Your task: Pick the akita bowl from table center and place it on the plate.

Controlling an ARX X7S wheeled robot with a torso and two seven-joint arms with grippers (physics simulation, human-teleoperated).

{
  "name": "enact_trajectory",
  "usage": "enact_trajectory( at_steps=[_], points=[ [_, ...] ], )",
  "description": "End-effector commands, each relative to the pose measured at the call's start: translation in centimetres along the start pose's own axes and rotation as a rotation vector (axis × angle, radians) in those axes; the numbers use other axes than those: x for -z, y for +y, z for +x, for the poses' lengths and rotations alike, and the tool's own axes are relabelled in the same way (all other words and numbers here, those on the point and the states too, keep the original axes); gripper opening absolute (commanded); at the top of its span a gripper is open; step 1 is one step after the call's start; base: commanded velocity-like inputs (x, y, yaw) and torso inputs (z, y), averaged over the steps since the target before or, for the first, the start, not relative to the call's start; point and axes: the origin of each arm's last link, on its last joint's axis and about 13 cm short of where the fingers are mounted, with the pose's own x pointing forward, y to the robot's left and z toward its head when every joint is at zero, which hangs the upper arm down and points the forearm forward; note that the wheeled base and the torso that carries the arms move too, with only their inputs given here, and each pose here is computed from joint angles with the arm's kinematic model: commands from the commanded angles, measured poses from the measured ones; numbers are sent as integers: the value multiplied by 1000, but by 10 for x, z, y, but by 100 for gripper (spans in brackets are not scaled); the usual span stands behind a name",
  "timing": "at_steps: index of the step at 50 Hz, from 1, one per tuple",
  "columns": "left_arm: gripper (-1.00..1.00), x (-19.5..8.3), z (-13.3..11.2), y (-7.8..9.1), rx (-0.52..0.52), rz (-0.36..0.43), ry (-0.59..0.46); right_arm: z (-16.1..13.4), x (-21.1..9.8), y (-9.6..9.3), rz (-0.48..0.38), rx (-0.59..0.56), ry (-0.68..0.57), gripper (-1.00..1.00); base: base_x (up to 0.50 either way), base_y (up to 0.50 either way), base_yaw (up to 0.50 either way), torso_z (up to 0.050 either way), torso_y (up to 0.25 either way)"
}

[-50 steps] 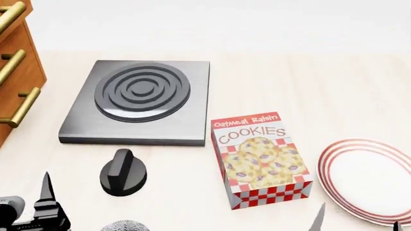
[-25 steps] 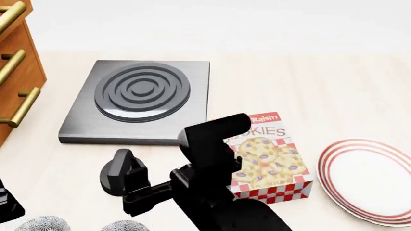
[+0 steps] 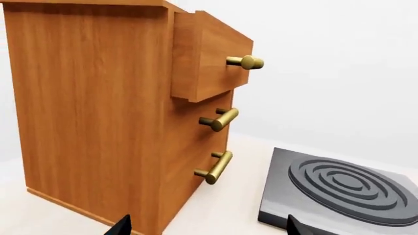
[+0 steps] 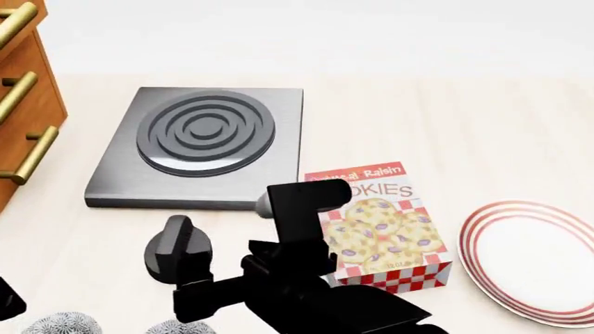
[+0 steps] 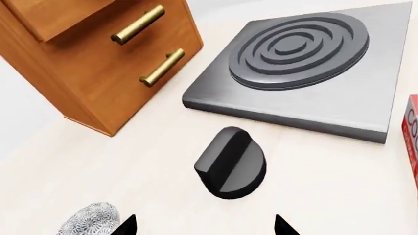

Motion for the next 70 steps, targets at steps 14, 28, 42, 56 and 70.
enact_trajectory(
  at_steps=[14, 28, 42, 56, 70],
  points=[
    [100, -2, 1, 0, -1, -7, -7, 7, 21, -9, 83, -4, 109, 100, 0, 0, 0, 0, 0],
    [100, -4, -1, 2, -5, -11, -12, 14, 48, -14, 130, -15, 189, 100, 0, 0, 0, 0, 0],
    [100, -7, -1, 2, -3, -14, -17, 17, 56, -14, 134, -36, 235, 100, 0, 0, 0, 0, 0],
    [100, -6, 0, 5, -15, -14, -19, 14, 66, -12, 135, -70, 294, 100, 0, 0, 0, 0, 0],
    [100, -7, 0, 5, -18, -17, -21, 14, 73, -14, 150, -66, 310, 100, 0, 0, 0, 0, 0]
  ],
)
